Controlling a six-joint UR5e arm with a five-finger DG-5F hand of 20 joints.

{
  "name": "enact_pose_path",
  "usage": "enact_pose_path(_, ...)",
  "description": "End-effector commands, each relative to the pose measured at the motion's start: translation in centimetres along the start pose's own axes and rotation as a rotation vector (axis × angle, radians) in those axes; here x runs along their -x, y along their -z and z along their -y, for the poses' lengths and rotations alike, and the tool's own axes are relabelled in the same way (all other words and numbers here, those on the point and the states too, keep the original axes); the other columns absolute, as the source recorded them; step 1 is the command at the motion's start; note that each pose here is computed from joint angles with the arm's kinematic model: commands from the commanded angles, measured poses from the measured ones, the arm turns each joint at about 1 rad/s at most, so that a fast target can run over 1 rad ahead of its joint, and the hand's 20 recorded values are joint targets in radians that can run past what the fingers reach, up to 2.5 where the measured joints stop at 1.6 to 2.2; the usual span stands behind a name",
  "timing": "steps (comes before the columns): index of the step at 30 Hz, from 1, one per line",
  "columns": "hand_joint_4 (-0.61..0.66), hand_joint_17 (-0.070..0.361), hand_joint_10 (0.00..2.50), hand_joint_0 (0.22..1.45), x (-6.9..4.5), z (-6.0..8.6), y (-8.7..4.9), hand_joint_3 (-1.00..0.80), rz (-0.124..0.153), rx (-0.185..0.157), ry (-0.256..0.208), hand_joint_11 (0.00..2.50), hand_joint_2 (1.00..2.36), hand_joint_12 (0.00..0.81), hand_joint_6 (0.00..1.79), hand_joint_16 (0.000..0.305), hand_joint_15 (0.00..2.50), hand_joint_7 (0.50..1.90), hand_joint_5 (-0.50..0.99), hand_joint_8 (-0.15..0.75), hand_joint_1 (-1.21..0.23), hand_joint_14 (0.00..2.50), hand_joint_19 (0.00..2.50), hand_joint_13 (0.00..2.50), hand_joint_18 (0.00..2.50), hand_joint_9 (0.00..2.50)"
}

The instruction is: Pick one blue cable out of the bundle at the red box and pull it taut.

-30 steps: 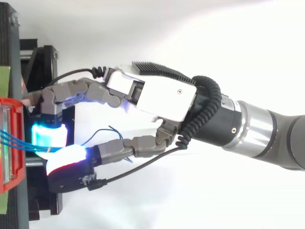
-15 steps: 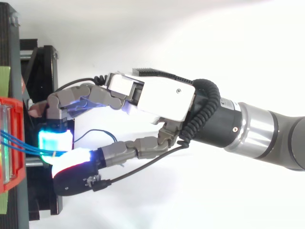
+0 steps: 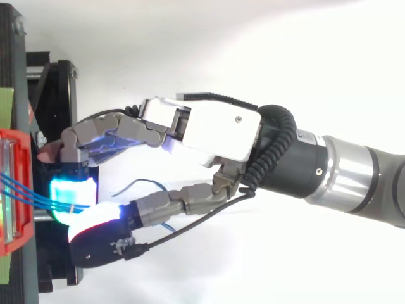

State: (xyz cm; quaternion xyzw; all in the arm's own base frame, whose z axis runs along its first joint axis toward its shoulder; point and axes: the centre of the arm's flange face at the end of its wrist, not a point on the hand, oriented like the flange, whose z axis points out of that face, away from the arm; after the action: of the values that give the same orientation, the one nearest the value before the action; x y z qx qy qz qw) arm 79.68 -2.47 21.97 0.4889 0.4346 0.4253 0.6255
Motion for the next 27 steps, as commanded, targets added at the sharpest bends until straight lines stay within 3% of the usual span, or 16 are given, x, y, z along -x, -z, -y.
enact_pose_path(1,0.18,0.129,0.01,0.61,0.24,-0.96,0.14,-0.15,-0.005,-0.010,0.002,0.25,1.02,0.420,0.86,0.057,0.13,1.27,-0.18,0.347,-0.80,0.00,0.31,0.46,0.58,0.46)
enact_pose_path(16,0.16,0.130,0.01,0.61,0.71,-0.99,0.38,-0.17,-0.010,-0.036,0.010,0.26,1.02,0.419,0.87,0.058,0.13,1.27,-0.19,0.343,-0.81,0.00,0.31,0.46,0.59,0.46)
enact_pose_path(27,0.15,0.129,0.01,0.62,0.76,-0.91,0.61,-0.19,-0.019,-0.059,0.020,0.54,1.02,0.423,0.87,0.057,0.14,1.25,-0.19,0.357,-0.81,0.00,0.31,0.48,0.60,0.58)
